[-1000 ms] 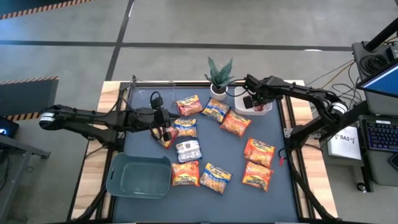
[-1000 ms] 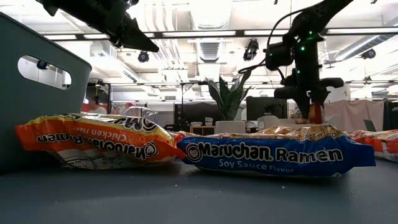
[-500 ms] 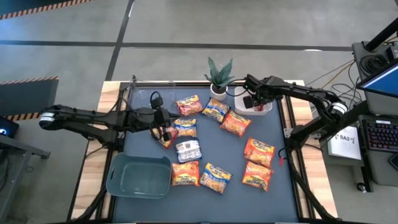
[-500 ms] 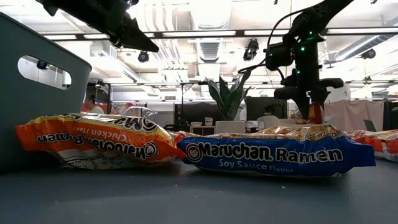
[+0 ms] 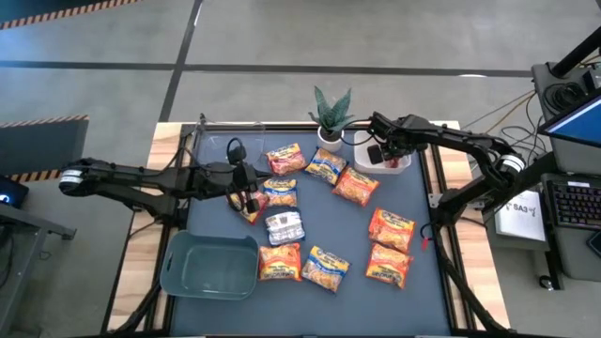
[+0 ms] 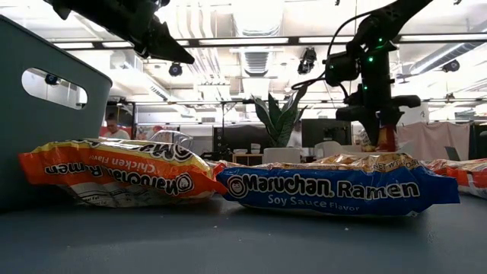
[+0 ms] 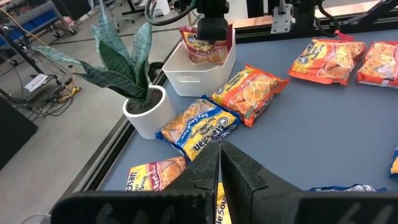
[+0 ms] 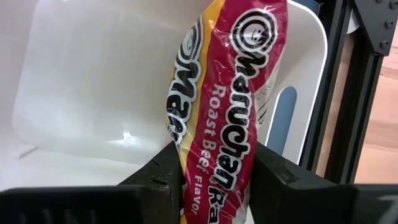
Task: Sort Maruchan noodles
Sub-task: Put the red noodle pack into the white bin, then put the blue noodle pack into the blue bin
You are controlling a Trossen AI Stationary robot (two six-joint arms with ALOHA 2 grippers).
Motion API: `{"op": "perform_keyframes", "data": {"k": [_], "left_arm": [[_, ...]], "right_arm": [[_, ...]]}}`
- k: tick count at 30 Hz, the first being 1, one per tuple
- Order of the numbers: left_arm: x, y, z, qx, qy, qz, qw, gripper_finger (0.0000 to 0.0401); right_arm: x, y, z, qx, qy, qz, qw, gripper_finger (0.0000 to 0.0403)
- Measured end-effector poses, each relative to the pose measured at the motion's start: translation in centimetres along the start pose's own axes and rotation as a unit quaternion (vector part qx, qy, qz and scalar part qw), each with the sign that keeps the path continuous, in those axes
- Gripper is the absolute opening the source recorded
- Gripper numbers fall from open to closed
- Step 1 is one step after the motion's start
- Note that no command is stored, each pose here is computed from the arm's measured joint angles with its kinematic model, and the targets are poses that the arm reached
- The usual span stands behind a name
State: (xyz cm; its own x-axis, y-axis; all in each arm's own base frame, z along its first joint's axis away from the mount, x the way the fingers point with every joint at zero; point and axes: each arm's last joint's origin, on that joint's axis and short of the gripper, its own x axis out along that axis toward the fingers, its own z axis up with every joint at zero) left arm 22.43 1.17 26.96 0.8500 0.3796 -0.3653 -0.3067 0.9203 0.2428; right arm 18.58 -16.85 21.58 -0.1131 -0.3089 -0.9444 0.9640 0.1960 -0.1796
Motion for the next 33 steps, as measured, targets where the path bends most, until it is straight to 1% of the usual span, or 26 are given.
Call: {"op": "perform_keyframes", "data": {"k": [6,8,10,13,18,25,29,33], "left_arm": [[0.0,0.0,0.0,0.000,0.001,0.000,1.000,0.0000],[0.0,0.0,0.0,0.001,0.001,0.000,1.000,0.0000],[0.0,0.0,0.0,0.001,0.002,0.000,1.000,0.0000],[0.0,0.0,-0.1,0.001,0.003,0.000,1.000,0.0000],[0.0,0.0,-0.1,0.001,0.003,-0.001,1.000,0.0000],[0.0,0.0,-0.1,0.001,0.003,-0.001,1.000,0.0000],[0.0,0.0,-0.1,-0.007,0.003,-0.001,1.000,0.0000],[0.0,0.0,-0.1,-0.030,0.003,-0.002,1.000,0.0000]], "right_arm": [[0.0,0.0,0.0,0.008,0.000,0.000,1.000,0.0213],[0.0,-0.1,0.0,0.010,0.000,-0.001,1.000,0.0234],[-0.1,-0.3,0.1,0.014,0.001,-0.002,1.000,0.0244],[-0.2,-0.9,0.1,0.020,0.008,-0.008,1.000,0.0246],[-0.4,-1.8,0.0,0.027,0.019,-0.019,0.999,0.0238],[-1.2,-2.5,-0.1,0.034,0.009,-0.012,0.999,0.0233],[-2.6,-2.9,-0.6,0.039,-0.018,0.009,0.999,0.0233],[-5.3,-2.5,-2.1,0.027,-0.069,0.061,0.995,0.0233]]}}
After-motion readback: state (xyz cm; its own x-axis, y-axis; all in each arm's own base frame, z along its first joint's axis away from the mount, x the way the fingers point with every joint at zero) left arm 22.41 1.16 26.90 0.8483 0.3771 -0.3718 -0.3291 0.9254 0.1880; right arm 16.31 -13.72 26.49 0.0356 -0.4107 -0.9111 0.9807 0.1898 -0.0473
